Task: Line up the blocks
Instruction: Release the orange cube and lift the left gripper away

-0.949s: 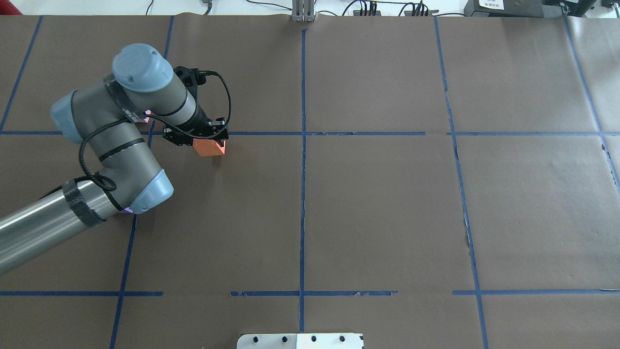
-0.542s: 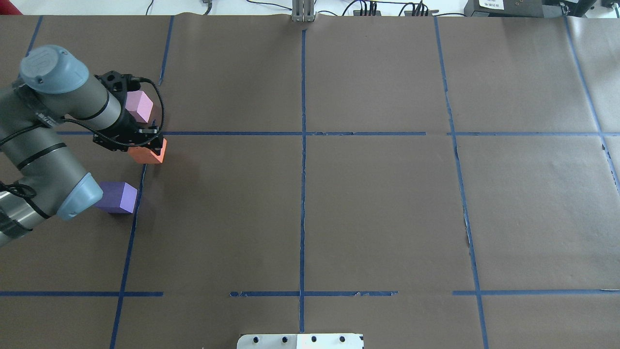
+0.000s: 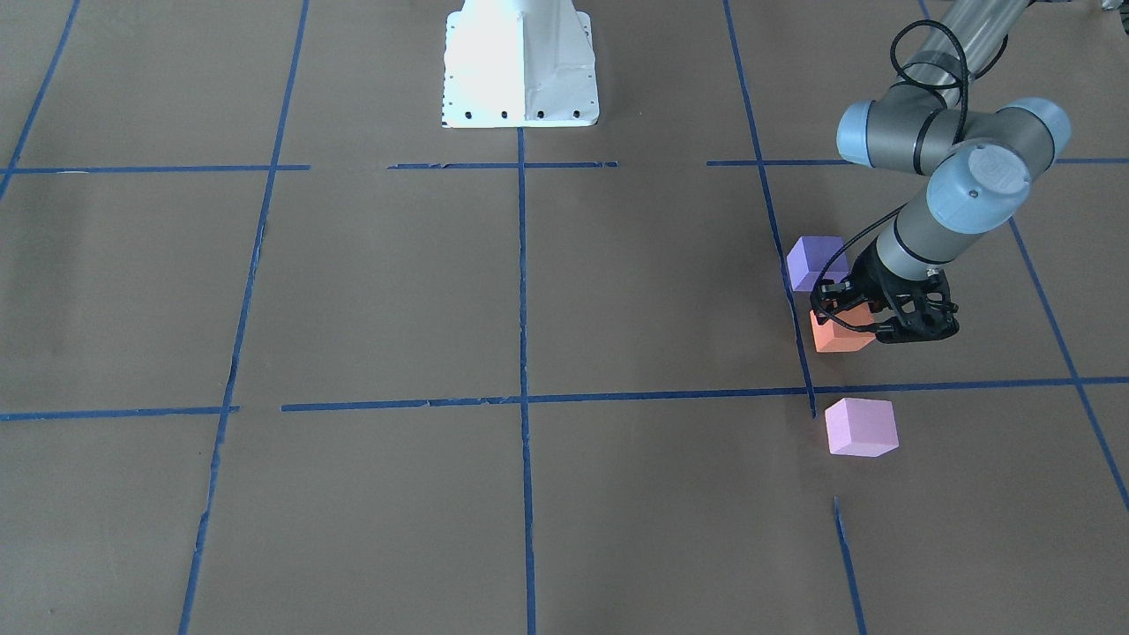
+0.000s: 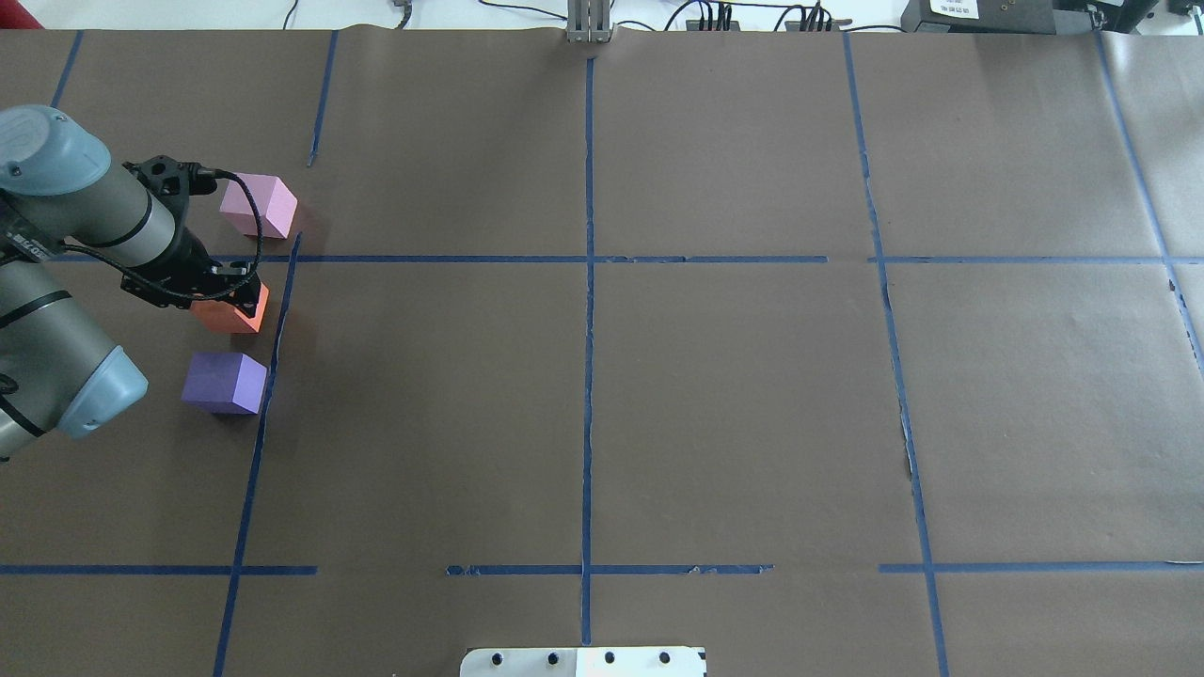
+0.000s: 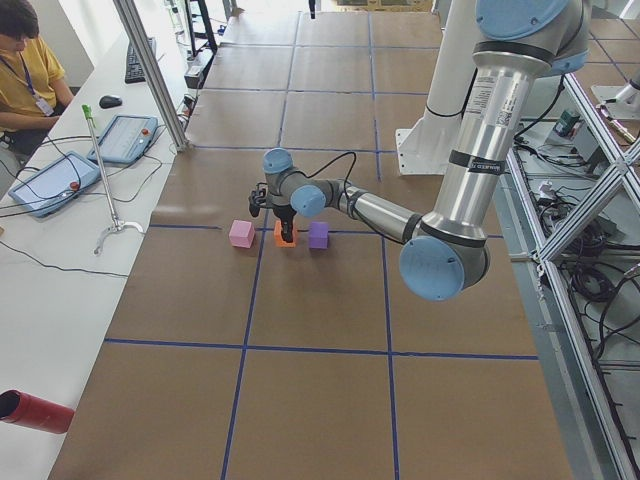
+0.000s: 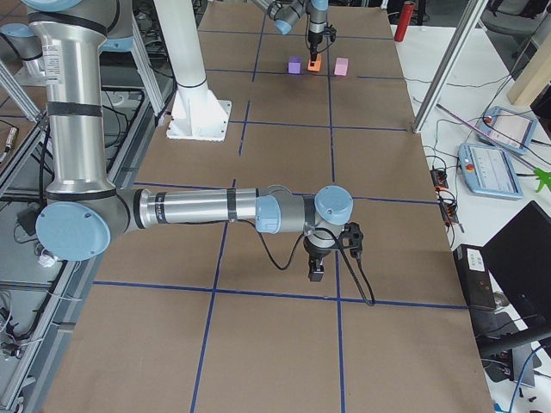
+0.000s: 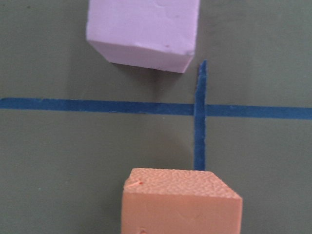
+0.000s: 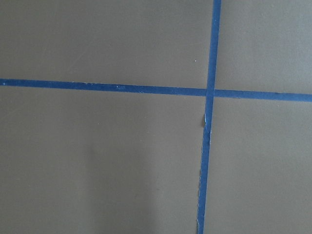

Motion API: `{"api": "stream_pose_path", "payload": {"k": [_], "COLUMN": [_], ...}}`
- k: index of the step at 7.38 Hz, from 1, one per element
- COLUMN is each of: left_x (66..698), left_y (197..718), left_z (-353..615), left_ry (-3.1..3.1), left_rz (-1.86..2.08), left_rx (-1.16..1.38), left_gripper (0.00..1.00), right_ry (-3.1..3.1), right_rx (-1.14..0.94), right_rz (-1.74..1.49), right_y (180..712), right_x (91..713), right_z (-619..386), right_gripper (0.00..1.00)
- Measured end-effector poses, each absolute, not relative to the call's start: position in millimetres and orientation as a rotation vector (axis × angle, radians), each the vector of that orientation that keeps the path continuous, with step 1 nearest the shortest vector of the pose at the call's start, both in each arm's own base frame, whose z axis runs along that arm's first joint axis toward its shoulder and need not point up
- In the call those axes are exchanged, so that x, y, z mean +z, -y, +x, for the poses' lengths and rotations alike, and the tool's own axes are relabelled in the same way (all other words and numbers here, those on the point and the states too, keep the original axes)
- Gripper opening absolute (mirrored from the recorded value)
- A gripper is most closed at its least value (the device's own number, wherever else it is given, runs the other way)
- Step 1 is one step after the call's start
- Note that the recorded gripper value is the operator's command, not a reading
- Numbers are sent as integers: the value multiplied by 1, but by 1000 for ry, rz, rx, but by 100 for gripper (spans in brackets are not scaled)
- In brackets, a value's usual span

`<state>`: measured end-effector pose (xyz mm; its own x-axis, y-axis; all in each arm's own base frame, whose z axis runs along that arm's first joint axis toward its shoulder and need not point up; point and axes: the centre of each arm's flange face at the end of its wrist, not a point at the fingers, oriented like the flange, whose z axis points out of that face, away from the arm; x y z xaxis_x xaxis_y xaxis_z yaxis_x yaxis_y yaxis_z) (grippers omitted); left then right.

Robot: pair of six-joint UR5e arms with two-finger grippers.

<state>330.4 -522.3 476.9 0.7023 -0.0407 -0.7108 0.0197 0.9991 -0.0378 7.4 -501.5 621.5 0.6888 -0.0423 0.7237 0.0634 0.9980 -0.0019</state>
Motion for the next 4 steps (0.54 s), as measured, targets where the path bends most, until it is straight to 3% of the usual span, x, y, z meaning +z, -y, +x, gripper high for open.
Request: {"api": "stream_pose_path", "payload": {"k": [4], "left_x": [467], "left_y": [538], "left_z": [302], "left_ry": [-806], "left_rz": [9], "left_rx": [-73], "left_gripper": [99], "right_ry": [809], "right_rx": [-59], "right_rz": [-28], "right_y": [501], "right_x": [622], "right_z": [7], "right_gripper": [100]}}
